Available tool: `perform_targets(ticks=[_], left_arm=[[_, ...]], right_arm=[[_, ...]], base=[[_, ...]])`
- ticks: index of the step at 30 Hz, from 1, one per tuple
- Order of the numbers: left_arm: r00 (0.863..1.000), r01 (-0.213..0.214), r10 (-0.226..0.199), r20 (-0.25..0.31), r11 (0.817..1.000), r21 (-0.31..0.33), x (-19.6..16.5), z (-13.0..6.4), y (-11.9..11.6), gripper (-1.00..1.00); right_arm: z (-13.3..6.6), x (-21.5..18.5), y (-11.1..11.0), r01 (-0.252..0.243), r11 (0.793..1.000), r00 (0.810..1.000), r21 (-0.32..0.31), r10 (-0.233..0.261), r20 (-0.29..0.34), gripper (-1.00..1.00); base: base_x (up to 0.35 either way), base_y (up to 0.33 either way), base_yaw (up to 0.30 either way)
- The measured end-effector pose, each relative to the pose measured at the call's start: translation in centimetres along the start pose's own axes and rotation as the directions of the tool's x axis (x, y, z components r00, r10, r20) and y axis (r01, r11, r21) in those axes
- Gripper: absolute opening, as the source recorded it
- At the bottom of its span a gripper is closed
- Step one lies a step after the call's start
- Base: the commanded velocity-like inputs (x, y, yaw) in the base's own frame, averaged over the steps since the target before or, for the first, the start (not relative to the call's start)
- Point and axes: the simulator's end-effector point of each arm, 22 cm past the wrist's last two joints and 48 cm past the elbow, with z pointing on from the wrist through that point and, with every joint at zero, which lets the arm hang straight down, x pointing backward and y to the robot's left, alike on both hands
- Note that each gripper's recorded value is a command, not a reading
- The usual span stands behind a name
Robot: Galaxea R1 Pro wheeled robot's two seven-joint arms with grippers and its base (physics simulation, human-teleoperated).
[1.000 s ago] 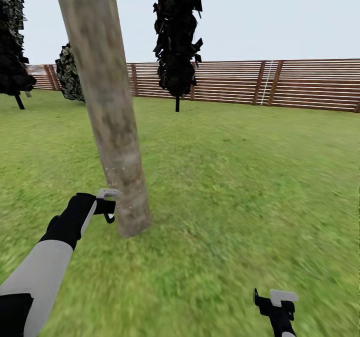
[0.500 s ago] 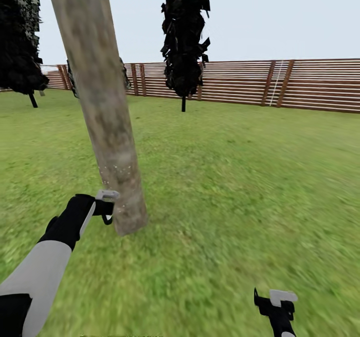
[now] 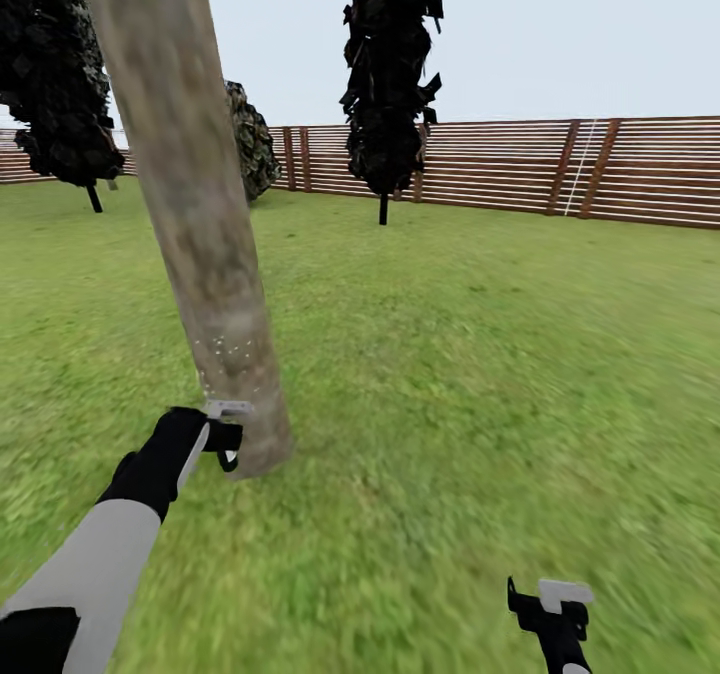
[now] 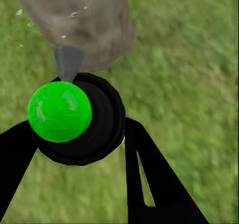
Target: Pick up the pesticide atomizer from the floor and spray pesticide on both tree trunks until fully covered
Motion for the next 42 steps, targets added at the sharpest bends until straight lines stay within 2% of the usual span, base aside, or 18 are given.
perform_targets(ticks=[3, 5, 8, 13, 18, 20, 32, 33, 34, 36, 42], left_arm=[[1.000, -0.009, 0.009, -0.025, 1.000, -0.026, 1.8, 0.5, -0.1, -1.00], [0.999, -0.011, 0.007, -0.046, 0.996, -0.084, 3.3, 0.8, 1.3, -1.00], [0.998, -0.011, 0.005, -0.067, 0.994, -0.104, 5.0, 1.2, 1.8, -1.00], [0.997, -0.012, 0.004, -0.072, 0.994, -0.107, 5.5, 1.3, 1.7, -1.00], [0.997, -0.006, 0.000, -0.073, 0.997, -0.074, 5.5, 1.5, -0.3, -1.00], [0.995, -0.014, 0.007, -0.098, 0.997, -0.071, 7.2, 1.8, -0.9, -1.00], [0.993, -0.021, 0.010, -0.117, 0.995, -0.094, 8.6, 2.0, 0.0, -1.00], [0.993, -0.018, 0.007, -0.117, 0.995, -0.098, 8.6, 2.0, 0.2, -1.00], [0.993, 0.013, -0.028, -0.118, 0.993, -0.120, 8.8, 1.9, 1.4, -1.00], [0.991, 0.043, -0.058, -0.117, 0.991, -0.123, 9.0, 1.9, 1.9, -1.00], [0.990, 0.053, -0.069, -0.121, 0.990, -0.134, 9.3, 2.0, 2.6, -1.00]], right_arm=[[0.0, 0.0, 0.2, -0.001, 1.000, 1.000, -0.002, 0.001, 0.000, 1.00], [0.0, 0.0, 0.3, -0.001, 1.000, 1.000, -0.004, 0.001, 0.000, 1.00], [0.0, 0.0, 0.3, -0.001, 1.000, 1.000, -0.005, 0.001, 0.000, 1.00], [0.0, 0.0, 0.4, -0.001, 1.000, 1.000, -0.005, 0.001, -0.001, 1.00], [0.0, 0.0, 0.3, -0.002, 1.000, 1.000, -0.003, 0.002, -0.001, 1.00], [0.0, 0.0, 0.2, -0.001, 1.000, 1.000, -0.002, 0.001, -0.001, 1.00], [0.0, 0.0, 0.2, -0.001, 1.000, 1.000, -0.002, 0.001, -0.001, 1.00], [0.0, 0.0, 0.2, -0.001, 1.000, 1.000, -0.001, 0.001, -0.001, 1.00], [0.0, 0.0, 0.2, -0.001, 1.000, 1.000, -0.001, 0.001, -0.001, 1.00], [0.0, 0.0, 0.2, -0.001, 1.000, 1.000, -0.001, 0.001, -0.001, 1.00], [0.0, 0.0, 0.2, -0.001, 1.000, 1.000, -0.001, 0.001, -0.001, 1.00]], base=[[0.242, -0.188, 0.061], [0.241, -0.188, 0.234], [0.241, -0.188, 0.267], [0.108, -0.079, 0.250], [0.017, -0.026, 0.036], [0.086, -0.198, 0.002], [-0.026, -0.268, 0.045], [-0.013, -0.272, 0.269], [-0.003, -0.272, 0.272], [0.046, -0.272, 0.275], [0.063, -0.189, 0.277]])
